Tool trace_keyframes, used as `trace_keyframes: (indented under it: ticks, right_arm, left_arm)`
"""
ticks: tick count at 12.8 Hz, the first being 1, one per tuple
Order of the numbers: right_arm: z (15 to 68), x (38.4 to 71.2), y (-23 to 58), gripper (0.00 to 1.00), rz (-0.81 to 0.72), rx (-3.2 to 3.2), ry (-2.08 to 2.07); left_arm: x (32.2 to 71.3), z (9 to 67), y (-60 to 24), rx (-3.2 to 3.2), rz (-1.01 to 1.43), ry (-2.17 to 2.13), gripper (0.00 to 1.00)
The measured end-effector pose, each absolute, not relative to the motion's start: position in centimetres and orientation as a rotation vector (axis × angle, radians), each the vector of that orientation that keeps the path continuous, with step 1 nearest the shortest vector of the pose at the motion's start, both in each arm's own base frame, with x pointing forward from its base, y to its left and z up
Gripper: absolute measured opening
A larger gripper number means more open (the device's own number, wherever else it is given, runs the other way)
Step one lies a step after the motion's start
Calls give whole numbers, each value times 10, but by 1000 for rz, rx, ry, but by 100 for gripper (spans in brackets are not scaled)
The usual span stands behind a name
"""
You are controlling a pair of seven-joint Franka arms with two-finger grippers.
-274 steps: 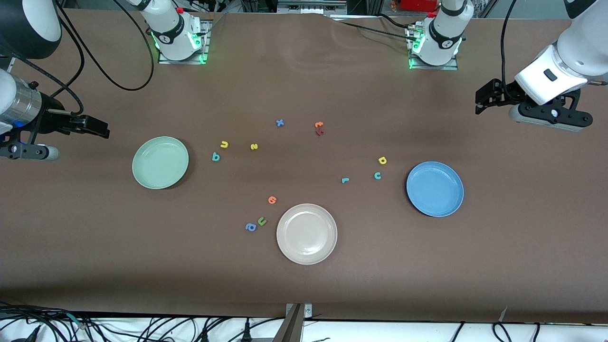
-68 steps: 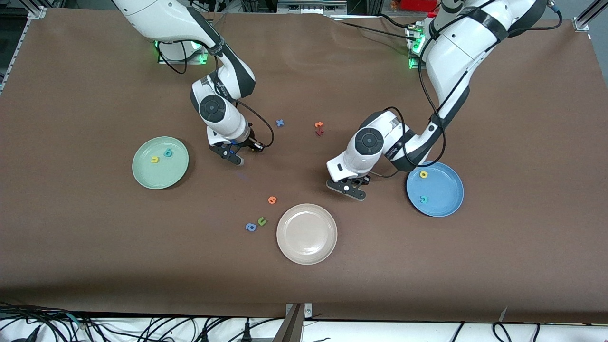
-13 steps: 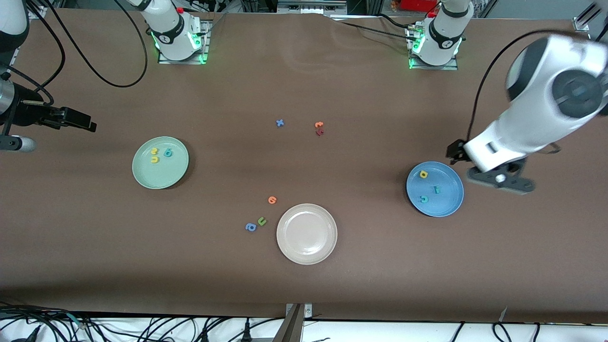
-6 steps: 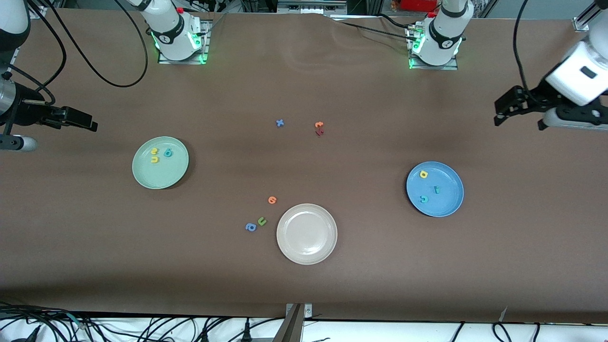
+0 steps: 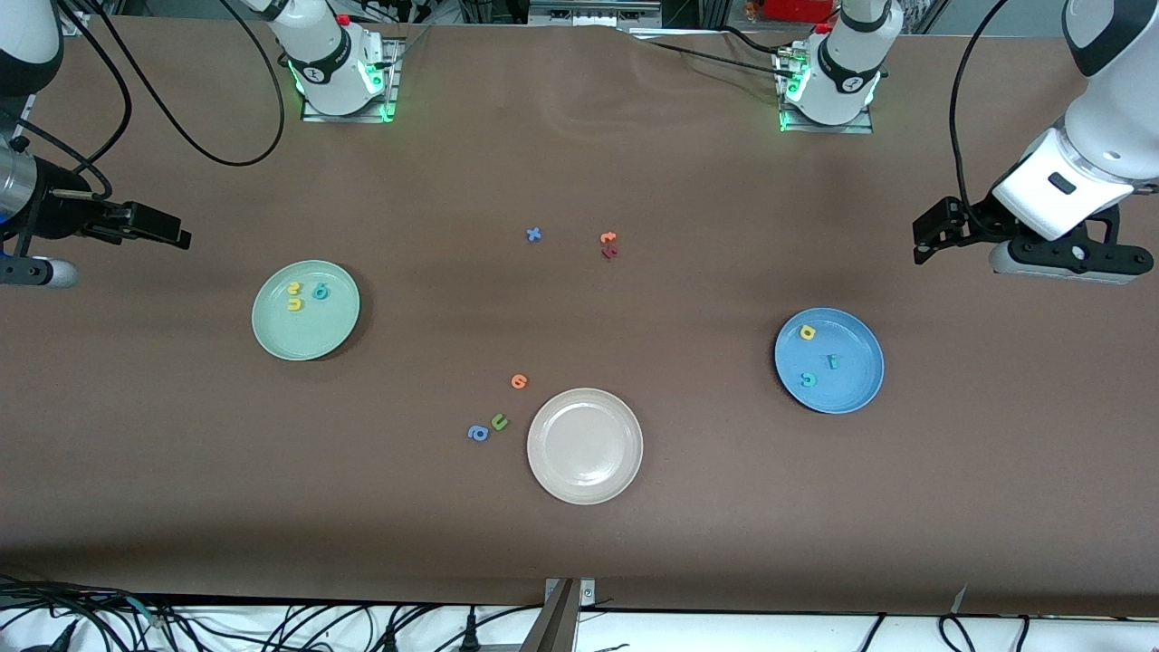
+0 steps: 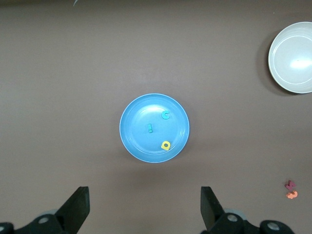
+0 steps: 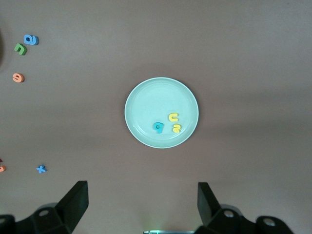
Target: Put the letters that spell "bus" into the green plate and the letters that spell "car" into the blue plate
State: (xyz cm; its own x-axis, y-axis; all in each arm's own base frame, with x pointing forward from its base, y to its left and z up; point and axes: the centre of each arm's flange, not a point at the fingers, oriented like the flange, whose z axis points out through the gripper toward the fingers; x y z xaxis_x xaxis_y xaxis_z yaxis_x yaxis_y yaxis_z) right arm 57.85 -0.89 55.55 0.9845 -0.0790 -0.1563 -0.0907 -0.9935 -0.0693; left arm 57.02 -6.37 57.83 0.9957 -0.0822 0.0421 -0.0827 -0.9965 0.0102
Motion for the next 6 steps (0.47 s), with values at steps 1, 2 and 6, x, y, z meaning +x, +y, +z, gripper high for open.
trace_keyframes:
  ticks: [1, 2, 6]
  right_arm:
    - [555, 578, -9, 99, 236, -3053, 131]
    - [555, 578, -8, 99, 237, -3053, 132]
    - [558, 578, -8, 100, 232, -3054, 134]
  left_arm:
    - [571, 580, -63, 3126, 69, -127, 100]
    - [572, 581, -62, 3126, 65, -123, 100]
    - [580, 577, -53, 3127, 26, -101, 100]
